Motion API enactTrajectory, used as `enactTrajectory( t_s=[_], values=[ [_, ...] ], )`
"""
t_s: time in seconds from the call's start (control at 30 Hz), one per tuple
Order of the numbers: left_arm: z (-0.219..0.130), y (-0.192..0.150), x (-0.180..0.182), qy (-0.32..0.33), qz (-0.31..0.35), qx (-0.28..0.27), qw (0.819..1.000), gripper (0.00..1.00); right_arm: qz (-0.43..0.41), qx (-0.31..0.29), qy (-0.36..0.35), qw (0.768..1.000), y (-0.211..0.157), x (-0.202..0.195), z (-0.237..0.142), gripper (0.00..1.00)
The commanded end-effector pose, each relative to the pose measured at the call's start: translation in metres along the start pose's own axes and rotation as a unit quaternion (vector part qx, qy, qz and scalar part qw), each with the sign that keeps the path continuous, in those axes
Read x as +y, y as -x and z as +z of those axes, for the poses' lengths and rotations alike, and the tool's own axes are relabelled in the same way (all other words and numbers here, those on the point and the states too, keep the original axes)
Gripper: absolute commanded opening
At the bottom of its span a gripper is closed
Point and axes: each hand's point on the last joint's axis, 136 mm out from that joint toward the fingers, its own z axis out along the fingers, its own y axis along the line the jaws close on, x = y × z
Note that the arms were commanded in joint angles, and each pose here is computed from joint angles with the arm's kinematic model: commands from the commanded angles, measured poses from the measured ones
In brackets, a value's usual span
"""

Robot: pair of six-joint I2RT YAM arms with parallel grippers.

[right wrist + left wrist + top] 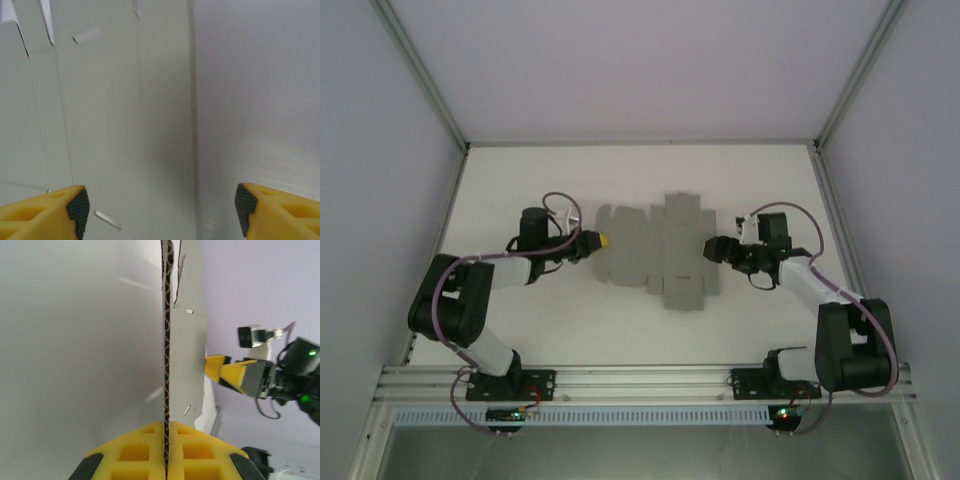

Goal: Assemble paper box

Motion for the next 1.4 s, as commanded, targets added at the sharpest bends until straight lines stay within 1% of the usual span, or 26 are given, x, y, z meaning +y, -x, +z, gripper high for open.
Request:
enactTrajectory(
  t_s=[0.0, 0.13, 0.17, 0.27, 0.5, 0.53, 0.57, 0.63, 0.7, 0.73, 0.77, 0.8, 0.83, 0.87, 0.93, 0.97, 1.0, 1.03, 1.1, 1.17, 1.2, 1.23, 1.27, 1.33, 1.37],
  values=[
    [-0.010, 0.020, -0.046, -0.071, 0.023, -0.016, 0.997, 0.00, -0.031, 0.007, 0.062, 0.998, 0.011, 0.030, -0.007, 0.76],
    [-0.017, 0.025, -0.061, -0.078, 0.033, -0.019, 0.996, 0.00, -0.046, -0.003, 0.073, 0.996, 0.017, 0.040, -0.015, 0.70],
    [-0.017, 0.025, -0.062, -0.075, 0.037, -0.016, 0.996, 0.00, -0.048, -0.010, 0.070, 0.996, 0.021, 0.040, -0.018, 0.69],
    [-0.021, 0.023, -0.064, -0.061, 0.051, -0.019, 0.997, 0.00, -0.054, -0.030, 0.068, 0.996, 0.032, 0.044, -0.027, 0.62],
    [-0.029, 0.026, -0.062, -0.043, 0.053, -0.042, 0.997, 0.00, -0.062, -0.025, 0.094, 0.993, 0.033, 0.057, -0.035, 0.31],
    [-0.030, 0.027, -0.062, -0.041, 0.054, -0.047, 0.997, 0.00, -0.066, -0.027, 0.095, 0.993, 0.033, 0.058, -0.036, 0.25],
    [-0.031, 0.027, -0.060, -0.036, 0.051, -0.051, 0.997, 0.00, -0.070, -0.030, 0.095, 0.993, 0.033, 0.059, -0.037, 0.16],
    [-0.032, 0.027, -0.060, -0.034, 0.056, -0.054, 0.996, 0.00, -0.083, -0.037, 0.093, 0.992, 0.035, 0.060, -0.039, 0.00],
    [-0.032, 0.027, -0.055, -0.022, 0.056, -0.052, 0.997, 0.00, -0.097, -0.042, 0.085, 0.991, 0.036, 0.062, -0.040, 0.00],
    [-0.032, 0.027, -0.050, -0.007, 0.052, -0.051, 0.997, 0.13, -0.103, -0.043, 0.078, 0.991, 0.036, 0.062, -0.039, 0.00],
    [-0.033, 0.027, -0.041, 0.018, 0.048, -0.054, 0.997, 0.44, -0.116, -0.039, 0.067, 0.990, 0.034, 0.061, -0.037, 0.00],
    [-0.036, 0.026, -0.028, 0.055, 0.047, -0.057, 0.996, 0.88, -0.135, -0.033, 0.053, 0.989, 0.032, 0.060, -0.035, 0.00],
    [-0.040, 0.025, -0.017, 0.093, 0.045, -0.063, 0.993, 1.00, -0.151, -0.024, 0.037, 0.988, 0.030, 0.059, -0.032, 0.00],
    [-0.046, 0.024, -0.005, 0.135, 0.043, -0.068, 0.988, 1.00, -0.172, -0.012, 0.015, 0.985, 0.028, 0.056, -0.028, 0.00],
    [-0.064, 0.023, 0.015, 0.222, 0.045, -0.080, 0.971, 1.00, -0.234, 0.010, -0.030, 0.972, 0.025, 0.053, -0.019, 0.00],
    [-0.073, 0.023, 0.021, 0.255, 0.048, -0.086, 0.962, 0.99, -0.269, 0.018, -0.048, 0.962, 0.024, 0.052, -0.014, 0.00],
    [-0.080, 0.024, 0.023, 0.279, 0.054, -0.092, 0.954, 1.00, -0.314, 0.023, -0.066, 0.947, 0.026, 0.051, -0.008, 0.00],
    [-0.084, 0.024, 0.022, 0.288, 0.061, -0.093, 0.951, 1.00, -0.357, 0.025, -0.081, 0.930, 0.029, 0.051, -0.002, 0.00],
    [-0.088, 0.028, 0.013, 0.289, 0.074, -0.094, 0.950, 1.00, -0.451, 0.019, -0.133, 0.883, 0.043, 0.049, 0.009, 0.00],
    [-0.085, 0.035, 0.001, 0.272, 0.084, -0.098, 0.953, 1.00, -0.530, 0.004, -0.175, 0.830, 0.061, 0.052, 0.021, 0.00],
    [-0.082, 0.039, -0.004, 0.261, 0.086, -0.100, 0.956, 1.00, -0.566, 0.000, -0.184, 0.804, 0.066, 0.057, 0.027, 0.00],
    [-0.079, 0.043, -0.011, 0.248, 0.089, -0.101, 0.959, 0.99, -0.590, -0.009, -0.198, 0.783, 0.074, 0.061, 0.033, 0.00],
    [-0.075, 0.048, -0.019, 0.233, 0.092, -0.100, 0.963, 1.00, -0.618, -0.021, -0.217, 0.755, 0.084, 0.066, 0.038, 0.00],
    [-0.066, 0.057, -0.036, 0.204, 0.102, -0.095, 0.969, 1.00, -0.659, -0.039, -0.247, 0.709, 0.096, 0.074, 0.048, 0.01],
    [-0.061, 0.064, -0.044, 0.193, 0.108, -0.095, 0.971, 1.00, -0.685, -0.045, -0.257, 0.680, 0.099, 0.080, 0.053, 0.02]
  ],
)
